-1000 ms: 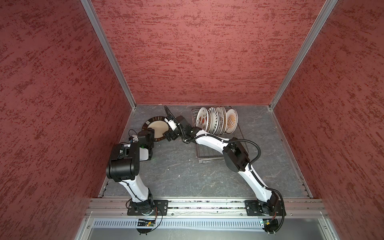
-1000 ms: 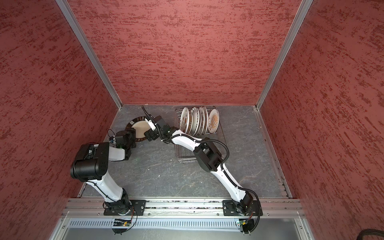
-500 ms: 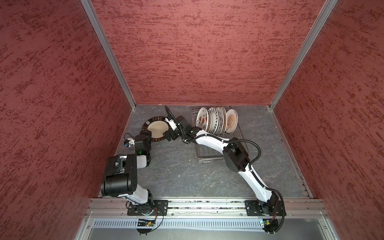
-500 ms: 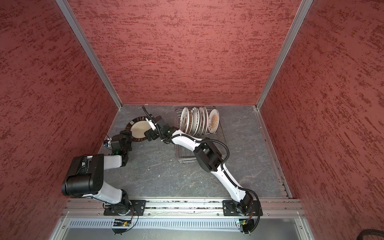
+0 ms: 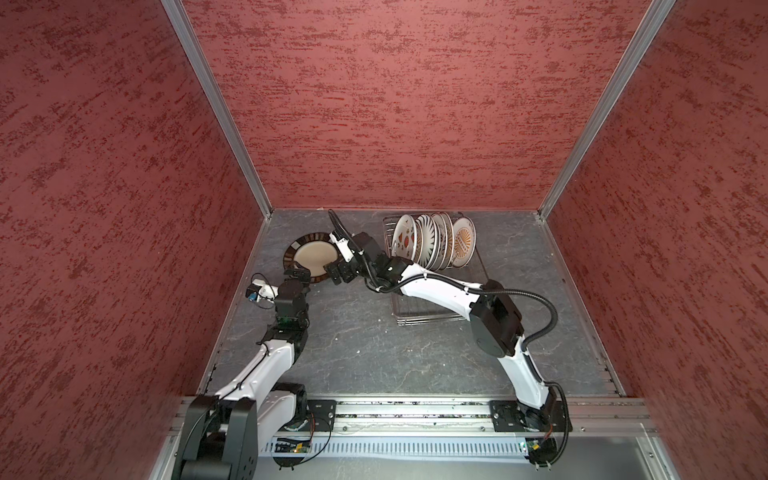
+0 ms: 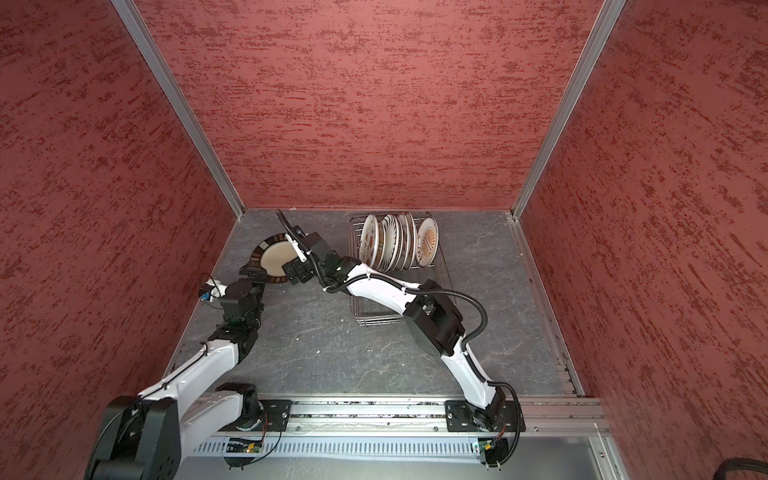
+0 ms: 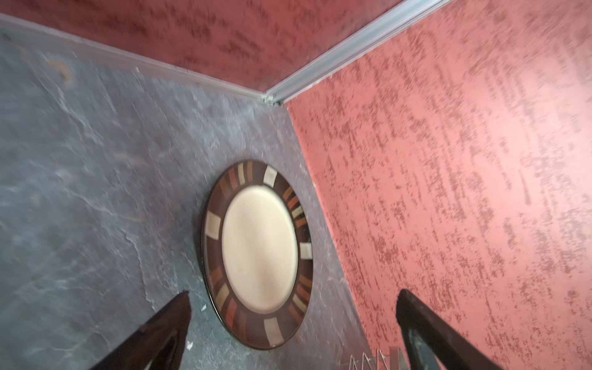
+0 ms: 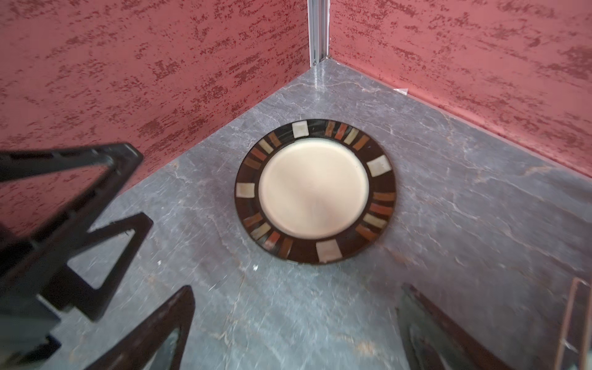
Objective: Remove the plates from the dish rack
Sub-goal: 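Release the brown plate with the left gripper while the right gripper reaches to the rack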
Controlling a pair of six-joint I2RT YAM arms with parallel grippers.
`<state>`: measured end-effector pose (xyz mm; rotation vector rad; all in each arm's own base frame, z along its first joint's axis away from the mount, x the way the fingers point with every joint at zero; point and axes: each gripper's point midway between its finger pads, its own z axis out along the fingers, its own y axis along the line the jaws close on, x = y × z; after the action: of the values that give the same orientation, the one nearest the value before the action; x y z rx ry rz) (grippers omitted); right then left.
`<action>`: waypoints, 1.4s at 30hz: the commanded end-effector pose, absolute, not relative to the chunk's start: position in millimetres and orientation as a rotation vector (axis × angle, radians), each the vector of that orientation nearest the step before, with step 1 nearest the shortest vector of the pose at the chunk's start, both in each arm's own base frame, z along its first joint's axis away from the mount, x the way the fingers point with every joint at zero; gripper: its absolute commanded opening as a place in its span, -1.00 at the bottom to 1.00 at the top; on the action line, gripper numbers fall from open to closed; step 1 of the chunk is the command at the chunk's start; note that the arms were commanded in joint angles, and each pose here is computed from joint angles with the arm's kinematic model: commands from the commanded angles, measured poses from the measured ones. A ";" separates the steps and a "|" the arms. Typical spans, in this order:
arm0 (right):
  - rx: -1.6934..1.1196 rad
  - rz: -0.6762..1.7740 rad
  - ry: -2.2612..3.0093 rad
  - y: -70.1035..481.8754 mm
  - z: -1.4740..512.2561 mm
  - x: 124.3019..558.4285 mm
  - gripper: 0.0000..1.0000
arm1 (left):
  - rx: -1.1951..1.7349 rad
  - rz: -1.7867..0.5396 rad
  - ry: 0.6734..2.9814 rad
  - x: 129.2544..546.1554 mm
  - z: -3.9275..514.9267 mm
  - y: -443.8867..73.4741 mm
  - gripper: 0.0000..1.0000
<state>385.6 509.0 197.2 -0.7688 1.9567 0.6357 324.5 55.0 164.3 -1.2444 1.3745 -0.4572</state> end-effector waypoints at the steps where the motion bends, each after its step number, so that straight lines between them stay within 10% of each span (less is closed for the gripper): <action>1: -0.637 0.619 1.880 488.1 243.8 386.0 0.98 | -1.220 -0.346 1.437 303.4 154.1 58.4 0.99; 17: -0.346 0.604 1.833 383.8 295.9 344.9 0.98 | -0.420 -0.770 1.592 292.8 246.5 -75.3 0.99; 42: -0.137 0.623 1.822 293.8 282.3 322.5 0.94 | 0.052 -1.225 1.636 241.6 268.1 -181.7 0.99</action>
<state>319.4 302.8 272.5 -0.1730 1.8544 0.5842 246.3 -171.7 266.3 -0.0252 1.6562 -1.1956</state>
